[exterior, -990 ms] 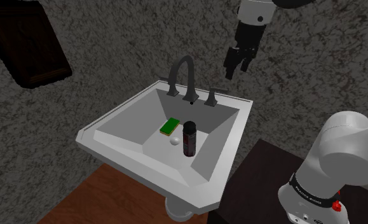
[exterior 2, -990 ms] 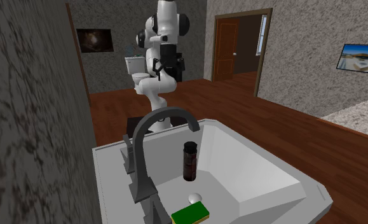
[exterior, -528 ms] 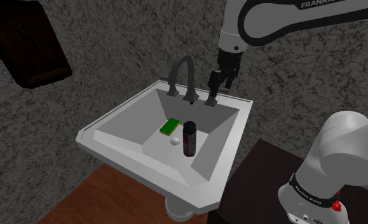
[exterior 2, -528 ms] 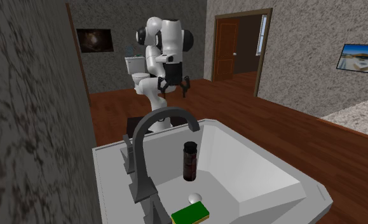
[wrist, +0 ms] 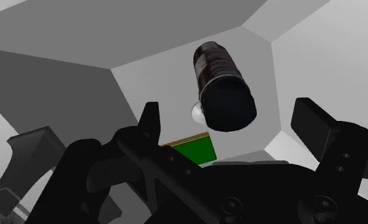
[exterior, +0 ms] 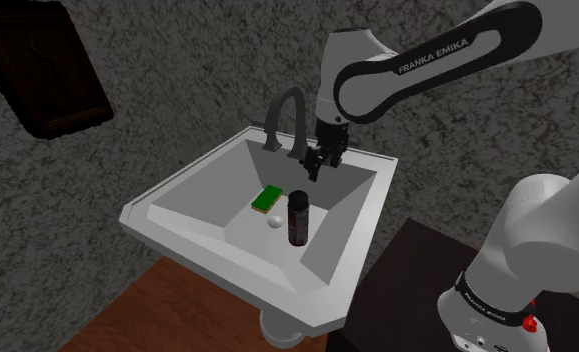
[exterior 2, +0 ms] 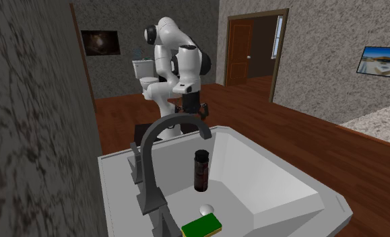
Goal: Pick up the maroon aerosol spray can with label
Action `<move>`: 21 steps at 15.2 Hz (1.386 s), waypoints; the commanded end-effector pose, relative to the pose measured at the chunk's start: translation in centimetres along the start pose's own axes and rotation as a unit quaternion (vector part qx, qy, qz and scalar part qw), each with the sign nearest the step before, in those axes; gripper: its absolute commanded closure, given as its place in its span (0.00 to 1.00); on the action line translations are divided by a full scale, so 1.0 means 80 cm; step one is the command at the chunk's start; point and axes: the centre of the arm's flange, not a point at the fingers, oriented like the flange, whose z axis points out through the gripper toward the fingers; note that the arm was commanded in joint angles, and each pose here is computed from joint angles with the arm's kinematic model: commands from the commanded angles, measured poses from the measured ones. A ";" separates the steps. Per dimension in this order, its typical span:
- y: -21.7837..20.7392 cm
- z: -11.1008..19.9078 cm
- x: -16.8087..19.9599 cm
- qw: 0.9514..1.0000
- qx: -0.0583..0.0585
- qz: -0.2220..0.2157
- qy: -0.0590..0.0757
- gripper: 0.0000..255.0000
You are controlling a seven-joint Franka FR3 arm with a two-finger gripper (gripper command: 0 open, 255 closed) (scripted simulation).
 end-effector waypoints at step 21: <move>-0.025 0.184 0.044 1.000 0.013 -0.015 -0.015 1.00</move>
